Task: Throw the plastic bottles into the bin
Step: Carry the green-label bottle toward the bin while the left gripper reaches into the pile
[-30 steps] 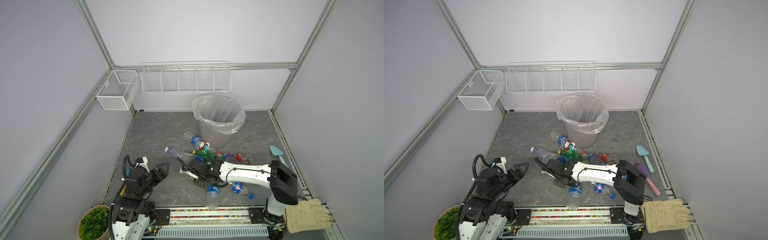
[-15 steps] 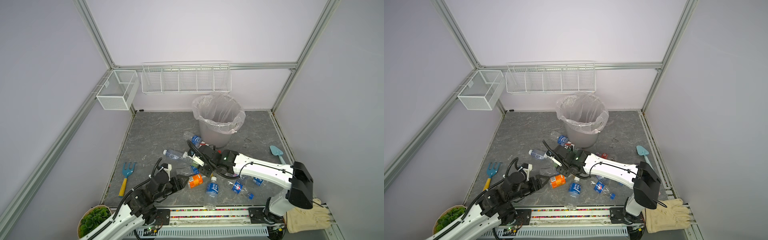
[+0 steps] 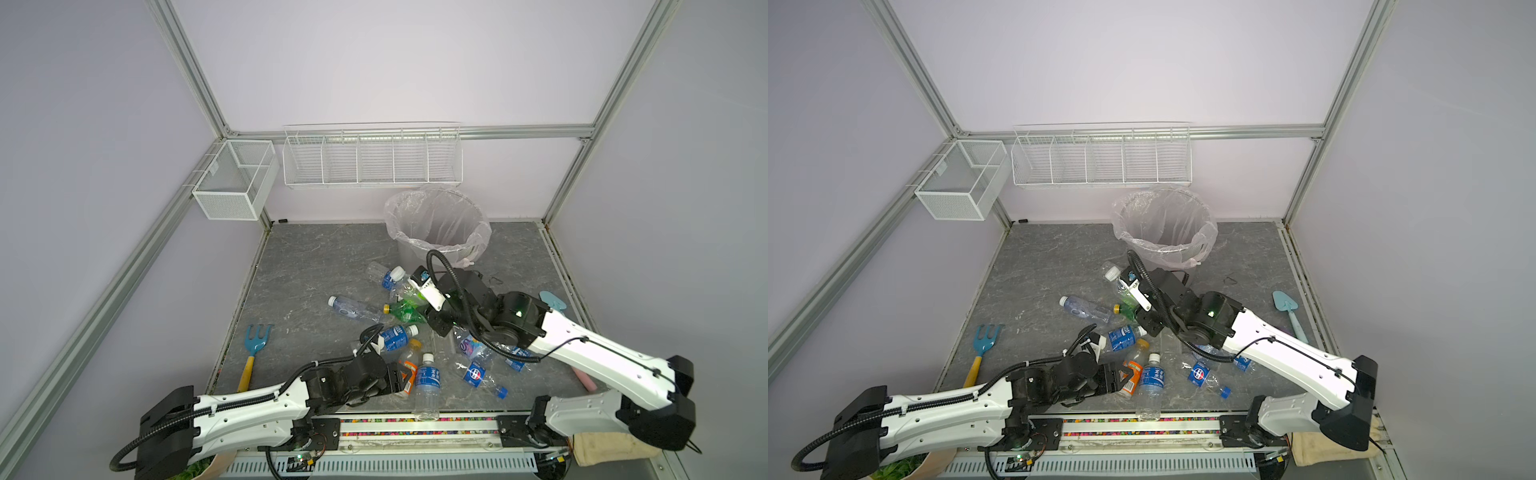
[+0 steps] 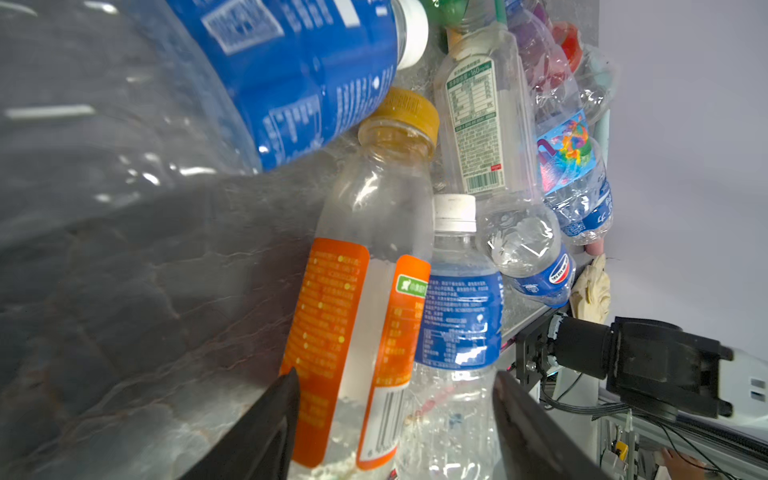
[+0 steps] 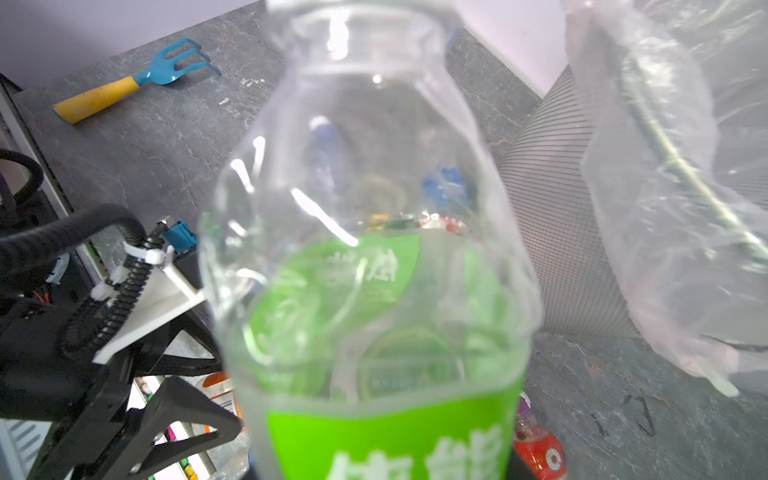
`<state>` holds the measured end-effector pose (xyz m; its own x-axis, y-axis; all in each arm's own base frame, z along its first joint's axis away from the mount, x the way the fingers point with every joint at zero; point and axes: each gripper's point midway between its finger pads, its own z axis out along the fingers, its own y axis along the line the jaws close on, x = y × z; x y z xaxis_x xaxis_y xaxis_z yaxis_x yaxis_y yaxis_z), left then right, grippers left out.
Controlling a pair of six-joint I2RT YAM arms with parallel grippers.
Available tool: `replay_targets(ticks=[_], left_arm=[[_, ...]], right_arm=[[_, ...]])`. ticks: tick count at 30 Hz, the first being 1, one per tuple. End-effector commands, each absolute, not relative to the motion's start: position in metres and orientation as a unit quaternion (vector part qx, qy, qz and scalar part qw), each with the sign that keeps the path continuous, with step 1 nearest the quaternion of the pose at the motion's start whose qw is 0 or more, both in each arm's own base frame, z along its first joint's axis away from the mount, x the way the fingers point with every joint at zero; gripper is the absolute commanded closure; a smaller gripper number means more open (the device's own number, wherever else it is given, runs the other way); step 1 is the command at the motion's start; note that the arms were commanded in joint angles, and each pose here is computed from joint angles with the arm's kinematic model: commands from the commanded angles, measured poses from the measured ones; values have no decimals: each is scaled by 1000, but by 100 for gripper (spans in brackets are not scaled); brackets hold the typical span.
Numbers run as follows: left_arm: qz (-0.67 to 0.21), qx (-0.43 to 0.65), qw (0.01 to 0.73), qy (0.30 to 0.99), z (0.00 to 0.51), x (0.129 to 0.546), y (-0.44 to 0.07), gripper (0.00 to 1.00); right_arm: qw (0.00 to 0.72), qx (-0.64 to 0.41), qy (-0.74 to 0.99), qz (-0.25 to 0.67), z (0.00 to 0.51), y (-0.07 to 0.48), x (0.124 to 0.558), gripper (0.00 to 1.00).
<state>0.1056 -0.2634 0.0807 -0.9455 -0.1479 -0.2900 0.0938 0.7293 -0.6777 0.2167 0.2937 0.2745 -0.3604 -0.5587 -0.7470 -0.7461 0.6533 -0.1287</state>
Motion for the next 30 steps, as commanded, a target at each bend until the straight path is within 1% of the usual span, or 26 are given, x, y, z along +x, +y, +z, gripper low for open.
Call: replay_targets(ticks=[1,6,11,17,30], left_arm=[[-384,-37,184,904,97,116,-272,27],[-365,-42,225,902,108,128,-262,27],[-356,-42,256,898,130,140,-251,27],[-350,-37,281,893,156,155,-239,26],[-348,-37,339,873,205,179,-229,26]], right_arm=[[392,-384,830,100,266,276,216,63],[390,-376,835,96,264,268,218,62],[408,-366,830,105,284,265,222,62],[439,-365,814,106,319,260,225,62],[533,-355,761,106,422,246,230,61]])
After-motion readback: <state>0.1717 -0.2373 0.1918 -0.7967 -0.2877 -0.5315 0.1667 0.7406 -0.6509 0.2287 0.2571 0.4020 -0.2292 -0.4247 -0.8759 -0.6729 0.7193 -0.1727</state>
